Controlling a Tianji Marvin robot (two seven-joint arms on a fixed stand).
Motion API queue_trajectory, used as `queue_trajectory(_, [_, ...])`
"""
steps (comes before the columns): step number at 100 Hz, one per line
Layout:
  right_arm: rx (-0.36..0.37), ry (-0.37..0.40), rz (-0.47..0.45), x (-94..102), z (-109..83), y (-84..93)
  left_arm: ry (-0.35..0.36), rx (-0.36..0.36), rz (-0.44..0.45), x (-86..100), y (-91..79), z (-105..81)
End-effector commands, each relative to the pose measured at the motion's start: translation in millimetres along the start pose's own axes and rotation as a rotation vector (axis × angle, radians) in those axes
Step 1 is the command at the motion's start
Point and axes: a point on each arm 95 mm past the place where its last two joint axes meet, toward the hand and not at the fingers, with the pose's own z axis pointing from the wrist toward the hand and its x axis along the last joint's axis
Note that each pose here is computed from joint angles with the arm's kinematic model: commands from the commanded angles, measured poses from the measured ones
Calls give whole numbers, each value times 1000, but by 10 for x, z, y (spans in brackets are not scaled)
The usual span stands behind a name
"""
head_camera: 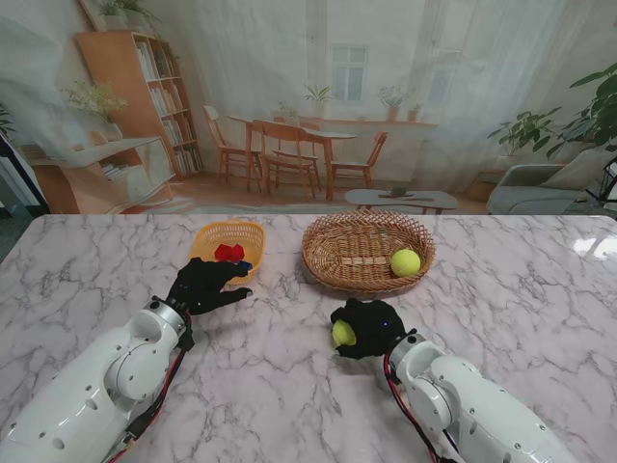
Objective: Sort the blocks and the balls into two baskets
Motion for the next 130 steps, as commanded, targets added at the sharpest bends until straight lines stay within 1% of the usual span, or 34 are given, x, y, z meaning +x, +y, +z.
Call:
queue_trajectory(1, [0,-13,-3,7,-3,-47,-1,-16,-2,10,17,-1])
queue_trajectory(16, [-32,-38,-7,13,-3,-53,-2,-16,-1,8,17,0])
queue_trajectory(27, [-56,-51,6,13,-19,-37,-4,-19,-3,9,21,0])
queue_trajectory(47, [-109,-51,33,15,-84,77,-5,-24,-3,11,26,-1])
queue_trajectory(71, [-186,-15,31,22,-147,333,-6,-33,-3,15,37,3])
queue_trajectory(90, [-223,5,13,-19,-157,580,-5,-33,-2,15,38,11])
queue_trajectory(111, [-247,28,-7,-117,-78,829,-5,-33,-3,15,41,15])
queue_trajectory(130, [-274,52,-35,-198,56,1054,2,-26,-5,19,43,24])
